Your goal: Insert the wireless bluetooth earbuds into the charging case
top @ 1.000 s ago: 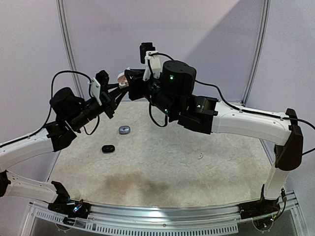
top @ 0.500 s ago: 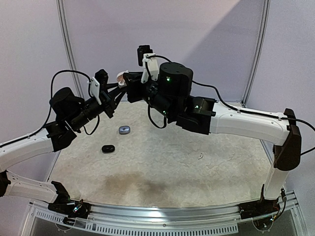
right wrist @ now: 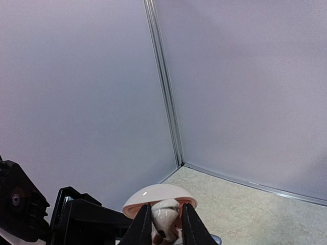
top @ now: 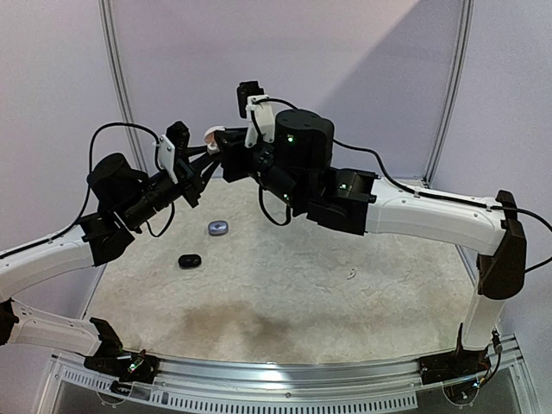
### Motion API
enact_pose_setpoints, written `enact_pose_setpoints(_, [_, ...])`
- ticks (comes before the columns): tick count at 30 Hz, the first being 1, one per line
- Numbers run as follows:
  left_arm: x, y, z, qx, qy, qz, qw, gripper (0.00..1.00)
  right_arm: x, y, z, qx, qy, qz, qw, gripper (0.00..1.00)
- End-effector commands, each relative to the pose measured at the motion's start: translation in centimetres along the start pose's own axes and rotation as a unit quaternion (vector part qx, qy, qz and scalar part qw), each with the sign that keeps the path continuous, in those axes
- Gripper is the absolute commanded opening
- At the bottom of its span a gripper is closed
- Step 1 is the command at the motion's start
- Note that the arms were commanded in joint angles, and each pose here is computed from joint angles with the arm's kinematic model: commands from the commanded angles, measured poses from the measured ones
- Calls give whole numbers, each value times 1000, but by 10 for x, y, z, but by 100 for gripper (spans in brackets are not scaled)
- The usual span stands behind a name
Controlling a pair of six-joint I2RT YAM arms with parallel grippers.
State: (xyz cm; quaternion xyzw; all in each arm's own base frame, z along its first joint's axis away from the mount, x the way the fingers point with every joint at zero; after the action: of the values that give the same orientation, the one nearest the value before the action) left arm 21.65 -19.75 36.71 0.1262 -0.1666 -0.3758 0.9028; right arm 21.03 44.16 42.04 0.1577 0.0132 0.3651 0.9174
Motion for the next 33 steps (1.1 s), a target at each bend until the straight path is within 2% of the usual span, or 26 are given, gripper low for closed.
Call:
enact_pose_setpoints(1, [-1, 1, 19, 1, -32, 0, 999, 0, 12, -7, -23, -22, 36, -27, 999, 23])
enact_pose_setpoints(11, [-1, 1, 18, -8, -30, 0, 1000, 0, 13, -9, -23, -33, 40, -50, 997, 24])
enact_pose_setpoints(18, [-1, 0, 17, -17, -25, -4, 1000, 0, 11, -12, -16, -38, 31, -71, 996, 31])
enact_pose_setpoints(23, [-2, 0, 16, -21, -21, -9, 1000, 0, 12, -8, -13, -43, 34, -54, 997, 35])
enact_pose_setpoints(28, [-2, -1, 15, -25, -17, -12, 999, 0, 12, -6, -9, -45, 34, -49, 997, 42])
enact_pose_setpoints(33, [-3, -1, 9, -41, 6, -10, 999, 0, 5, -3, 9, -48, 24, -32, 998, 55])
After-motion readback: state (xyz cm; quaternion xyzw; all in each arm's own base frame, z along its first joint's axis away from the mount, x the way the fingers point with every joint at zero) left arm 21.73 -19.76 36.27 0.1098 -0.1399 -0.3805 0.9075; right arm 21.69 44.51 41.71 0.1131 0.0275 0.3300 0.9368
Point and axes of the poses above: each gripper's point midway between its finger pads, its own x axis out along the fingers, its own y axis along the line the jaws close on, z = x × y, the point moved 10 cm from there along -x, back along the fingers, and after that the axes turned 4 degrees about x, right-handed, at the moved point
